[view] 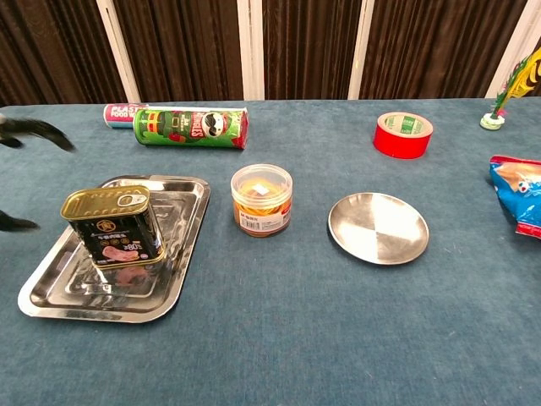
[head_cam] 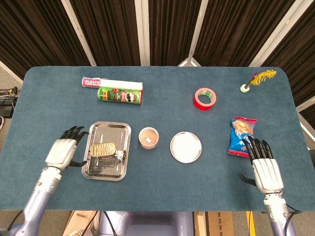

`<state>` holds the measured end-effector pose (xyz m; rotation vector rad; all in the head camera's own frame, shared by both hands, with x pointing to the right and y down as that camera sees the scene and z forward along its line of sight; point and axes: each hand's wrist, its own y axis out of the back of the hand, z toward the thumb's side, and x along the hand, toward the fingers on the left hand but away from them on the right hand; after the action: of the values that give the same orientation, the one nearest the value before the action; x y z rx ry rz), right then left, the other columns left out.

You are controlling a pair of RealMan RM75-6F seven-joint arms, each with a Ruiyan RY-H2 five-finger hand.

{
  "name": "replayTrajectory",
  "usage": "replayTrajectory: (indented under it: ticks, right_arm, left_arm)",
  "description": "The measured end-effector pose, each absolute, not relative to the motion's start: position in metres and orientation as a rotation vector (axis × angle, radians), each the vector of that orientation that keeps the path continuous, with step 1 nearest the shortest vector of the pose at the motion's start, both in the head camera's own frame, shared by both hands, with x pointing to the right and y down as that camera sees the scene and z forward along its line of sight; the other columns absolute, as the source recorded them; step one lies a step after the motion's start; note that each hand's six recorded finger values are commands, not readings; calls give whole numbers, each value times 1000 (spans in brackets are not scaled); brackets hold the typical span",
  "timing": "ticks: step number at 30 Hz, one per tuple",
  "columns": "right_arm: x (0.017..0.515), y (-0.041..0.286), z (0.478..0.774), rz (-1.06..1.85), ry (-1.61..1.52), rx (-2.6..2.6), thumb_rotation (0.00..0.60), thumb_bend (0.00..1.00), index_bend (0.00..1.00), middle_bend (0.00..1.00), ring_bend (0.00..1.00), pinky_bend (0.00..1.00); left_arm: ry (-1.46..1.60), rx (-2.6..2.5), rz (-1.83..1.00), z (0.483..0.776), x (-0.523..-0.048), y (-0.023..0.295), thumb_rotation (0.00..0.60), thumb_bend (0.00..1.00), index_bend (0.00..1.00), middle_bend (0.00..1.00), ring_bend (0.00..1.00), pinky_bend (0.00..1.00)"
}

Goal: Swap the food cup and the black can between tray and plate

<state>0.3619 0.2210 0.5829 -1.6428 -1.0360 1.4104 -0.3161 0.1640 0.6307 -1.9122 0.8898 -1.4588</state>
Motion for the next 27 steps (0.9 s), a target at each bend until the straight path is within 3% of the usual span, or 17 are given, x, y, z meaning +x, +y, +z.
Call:
replayTrajectory:
  ticks: [9,19,27]
  right_arm:
    - [367,220,580,1406,-1063,-1644,600,1,0,0,0,0]
    - [368,218,581,1406,-1075,-1652,600,2,0,0,0,0]
    - [369,219,582,1416,-1085,-1650,600,2,0,0,0,0]
  left_arm:
    - [844,-1913,-1433,663,-272,173,600,361,309,239,136,241]
    - [876,-1906,-1385,669,-263,170,600,626,413,438,308,353]
    - [927,-1912,-1340,658,-264,163,600,632,426,446,325,355]
